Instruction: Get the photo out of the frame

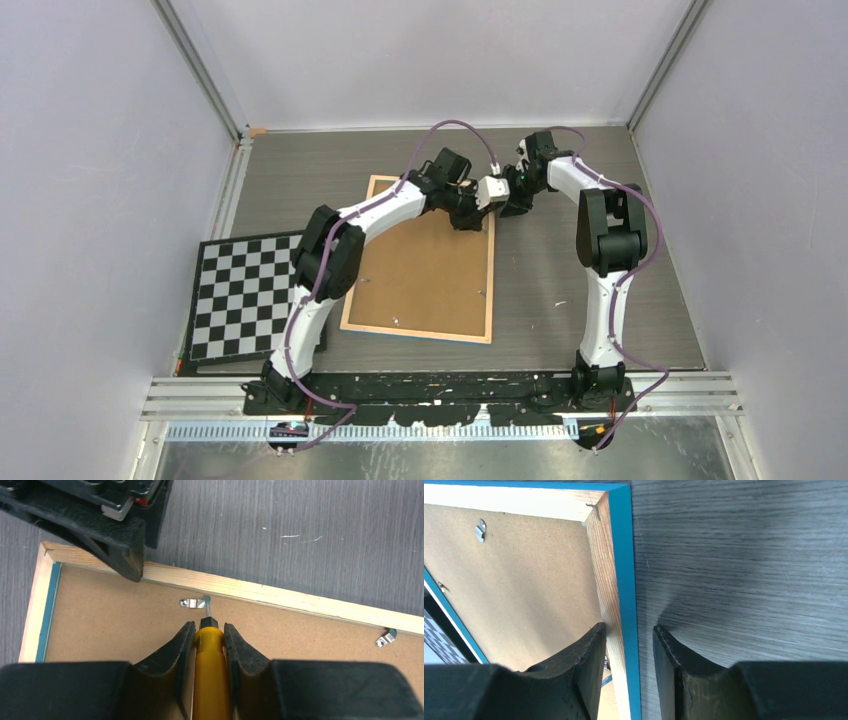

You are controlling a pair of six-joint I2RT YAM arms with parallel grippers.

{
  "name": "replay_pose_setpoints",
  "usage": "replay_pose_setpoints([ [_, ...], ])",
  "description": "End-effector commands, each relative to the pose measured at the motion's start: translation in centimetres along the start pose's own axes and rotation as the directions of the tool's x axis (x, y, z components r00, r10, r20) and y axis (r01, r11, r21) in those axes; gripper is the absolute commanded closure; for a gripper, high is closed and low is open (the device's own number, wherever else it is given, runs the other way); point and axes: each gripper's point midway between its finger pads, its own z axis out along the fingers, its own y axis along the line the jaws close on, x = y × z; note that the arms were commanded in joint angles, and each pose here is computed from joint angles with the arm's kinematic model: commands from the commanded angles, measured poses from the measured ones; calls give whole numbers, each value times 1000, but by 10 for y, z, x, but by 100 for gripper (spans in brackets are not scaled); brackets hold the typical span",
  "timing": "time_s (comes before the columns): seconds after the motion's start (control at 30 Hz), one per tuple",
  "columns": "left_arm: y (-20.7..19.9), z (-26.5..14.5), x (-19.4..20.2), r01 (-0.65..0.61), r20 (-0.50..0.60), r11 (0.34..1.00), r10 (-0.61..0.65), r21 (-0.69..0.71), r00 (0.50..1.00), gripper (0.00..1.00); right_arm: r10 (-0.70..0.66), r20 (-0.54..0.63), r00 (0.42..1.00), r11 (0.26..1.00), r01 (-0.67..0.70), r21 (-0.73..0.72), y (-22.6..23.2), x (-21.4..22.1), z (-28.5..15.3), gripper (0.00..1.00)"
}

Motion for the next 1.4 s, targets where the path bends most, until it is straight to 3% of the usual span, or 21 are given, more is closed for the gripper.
replay_pose_setpoints([
  [0.0,-16,0,0,-16,-43,998,18,54,999,100,-26,5,1000,998,26,58,-11,-1,8,56],
  [0.4,21,-23,16,57,-92,991,-69,-123,993,100,-32,-4,999,997,32,66,-13,2,8,56],
  [0.63,31,-34,18,101,-78,982,-114,-158,990,100,-35,-8,999,997,35,74,-16,4,9,56],
  [1.03,21,-47,18,82,-64,990,-90,-115,994,100,-32,-13,999,996,33,78,-16,6,9,56],
  [1.23,-11,-60,-11,54,54,999,-53,-3,997,100,-38,-19,999,998,39,47,-7,8,6,56],
  [1.37,-38,-59,-13,14,77,997,-20,77,997,100,-55,-25,998,998,55,33,0,14,3,56],
])
